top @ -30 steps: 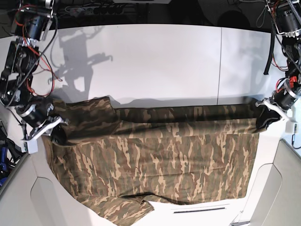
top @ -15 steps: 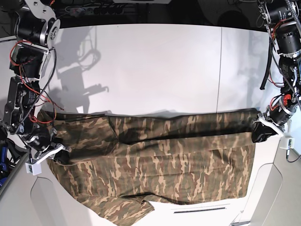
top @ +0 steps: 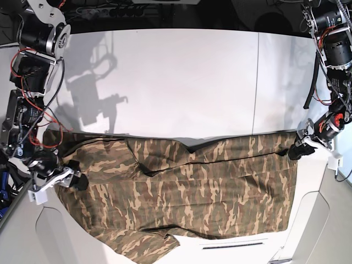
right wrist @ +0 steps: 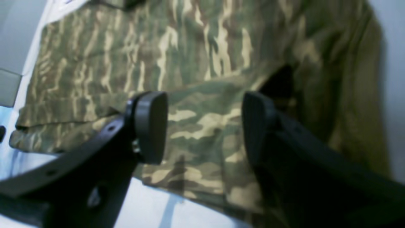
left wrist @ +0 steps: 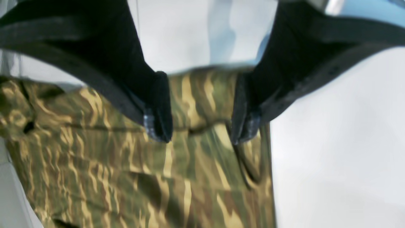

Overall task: Fold the T-shirt properly
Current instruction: 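Lift the shirt with both grippers and fold it over toward the hem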

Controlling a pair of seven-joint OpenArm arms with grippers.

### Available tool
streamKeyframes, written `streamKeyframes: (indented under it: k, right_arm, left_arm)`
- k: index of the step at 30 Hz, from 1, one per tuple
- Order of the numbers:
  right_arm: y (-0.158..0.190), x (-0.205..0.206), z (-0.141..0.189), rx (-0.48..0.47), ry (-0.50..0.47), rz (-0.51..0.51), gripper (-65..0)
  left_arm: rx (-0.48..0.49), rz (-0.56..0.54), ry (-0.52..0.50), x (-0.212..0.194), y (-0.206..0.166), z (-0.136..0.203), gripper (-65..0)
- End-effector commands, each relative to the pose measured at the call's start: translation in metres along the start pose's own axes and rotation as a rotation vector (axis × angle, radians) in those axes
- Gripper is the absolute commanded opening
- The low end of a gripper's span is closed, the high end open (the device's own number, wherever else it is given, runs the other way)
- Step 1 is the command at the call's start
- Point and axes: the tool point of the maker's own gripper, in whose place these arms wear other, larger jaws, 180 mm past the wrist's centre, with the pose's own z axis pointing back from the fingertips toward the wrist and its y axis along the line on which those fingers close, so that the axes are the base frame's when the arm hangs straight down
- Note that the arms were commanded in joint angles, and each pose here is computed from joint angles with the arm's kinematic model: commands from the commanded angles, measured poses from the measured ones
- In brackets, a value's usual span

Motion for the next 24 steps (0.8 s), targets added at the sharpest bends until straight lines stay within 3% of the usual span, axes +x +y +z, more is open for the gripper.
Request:
streamKeyframes:
  k: [1, 9, 14, 24]
  right_arm:
    - [-0.002, 0.028, 0.013, -0.003, -0.077, 0.019, -28.1]
    - [-0.057, 0.028, 0.066, -0.131, -0.184, -0.091, -28.1]
    - [-0.095, -0.003, 0.093, -0.223, -0.207, -0.153, -28.1]
    - [-0.107, -0.055, 0.079, -0.245, -0.144, -0.222, -28.1]
  left_arm:
    - [-0.024, -0.01, -0.058, 0.025, -0.003, 0.008, -31.8]
    - [-0.007, 0.063, -0.1, 0.033, 0.014, 0.026, -31.3]
    - [0.037, 0.063, -0.074, 0.007, 0.026, 0.027, -22.4]
    - [0.083, 0.054, -0.11, -0.025, 0.024, 0.01, -22.4]
